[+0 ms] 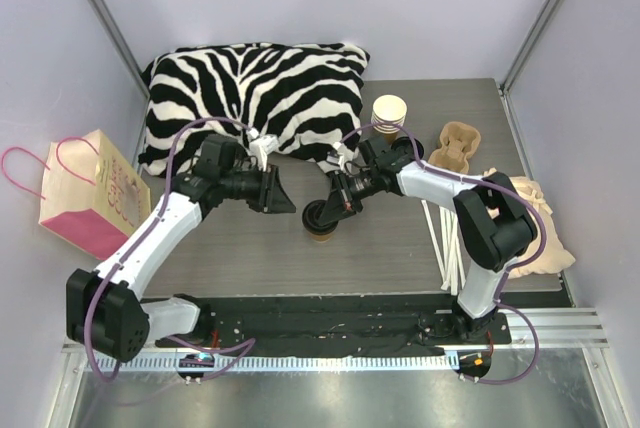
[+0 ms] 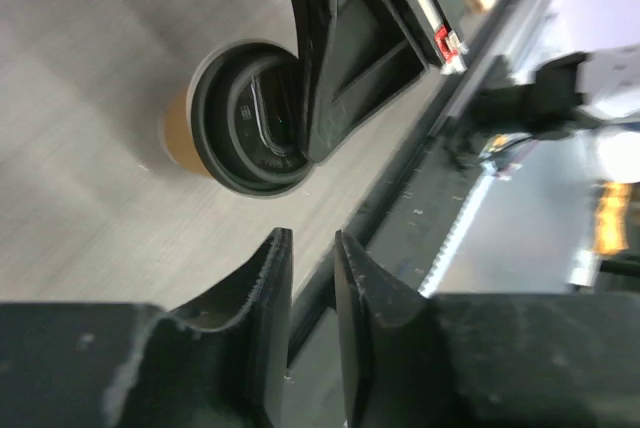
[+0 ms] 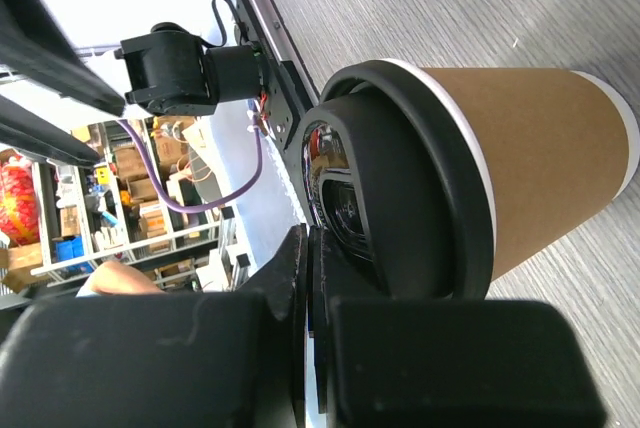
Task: Pack the takeout coffee
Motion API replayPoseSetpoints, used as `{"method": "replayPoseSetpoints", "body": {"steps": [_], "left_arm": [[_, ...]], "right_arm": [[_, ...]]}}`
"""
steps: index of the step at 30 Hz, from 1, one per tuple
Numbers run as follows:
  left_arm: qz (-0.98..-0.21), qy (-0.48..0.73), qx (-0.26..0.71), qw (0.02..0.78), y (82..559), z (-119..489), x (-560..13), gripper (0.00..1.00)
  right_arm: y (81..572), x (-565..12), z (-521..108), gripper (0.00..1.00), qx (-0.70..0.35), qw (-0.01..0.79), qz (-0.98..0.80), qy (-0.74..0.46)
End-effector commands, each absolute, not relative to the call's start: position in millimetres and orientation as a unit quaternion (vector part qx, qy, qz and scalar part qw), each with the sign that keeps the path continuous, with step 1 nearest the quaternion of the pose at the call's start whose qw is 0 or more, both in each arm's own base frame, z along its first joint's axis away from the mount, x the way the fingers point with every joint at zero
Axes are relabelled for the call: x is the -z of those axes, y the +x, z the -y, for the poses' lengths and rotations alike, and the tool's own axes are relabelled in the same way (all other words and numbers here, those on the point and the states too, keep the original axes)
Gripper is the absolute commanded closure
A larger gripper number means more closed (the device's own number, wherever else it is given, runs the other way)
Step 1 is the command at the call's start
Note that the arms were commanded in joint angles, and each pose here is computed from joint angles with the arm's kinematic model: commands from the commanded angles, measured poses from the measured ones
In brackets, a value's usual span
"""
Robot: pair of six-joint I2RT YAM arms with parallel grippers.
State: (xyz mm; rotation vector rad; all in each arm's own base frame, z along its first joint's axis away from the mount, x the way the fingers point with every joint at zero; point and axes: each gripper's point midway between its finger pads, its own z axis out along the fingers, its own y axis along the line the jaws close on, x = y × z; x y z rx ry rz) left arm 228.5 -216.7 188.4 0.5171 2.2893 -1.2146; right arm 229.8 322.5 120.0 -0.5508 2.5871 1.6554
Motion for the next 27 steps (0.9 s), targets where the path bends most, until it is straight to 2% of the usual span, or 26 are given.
{"method": "replayPoseSetpoints", "body": {"steps": [1,8,12,22,27], "left_arm": [[-0.854,0.259,0.337,0.301,250,211,-193,0.75],[-0.834,0.354,0.268,0.329,249,236,-200,0.87],[-0.828,0.383,0.251,0.324,248,249,-186,0.9],[-0.858,0.407,0.207,0.233,242,242,-99,0.96],[-0.856,0.41,0.212,0.232,234,238,-107,0.97]], "right_arm": [[235,-100,-319,0.99,-0.516,0.013,-0.84,-0.165],[239,-97,-319,0.99,-0.518,0.009,-0.841,-0.155],[240,-92,-318,0.99,-0.514,0.005,-0.845,-0.149],[242,-80,-313,0.99,-0.507,0.0,-0.851,-0.14],[244,-82,-314,0.99,-0.505,0.005,-0.851,-0.141]]}}
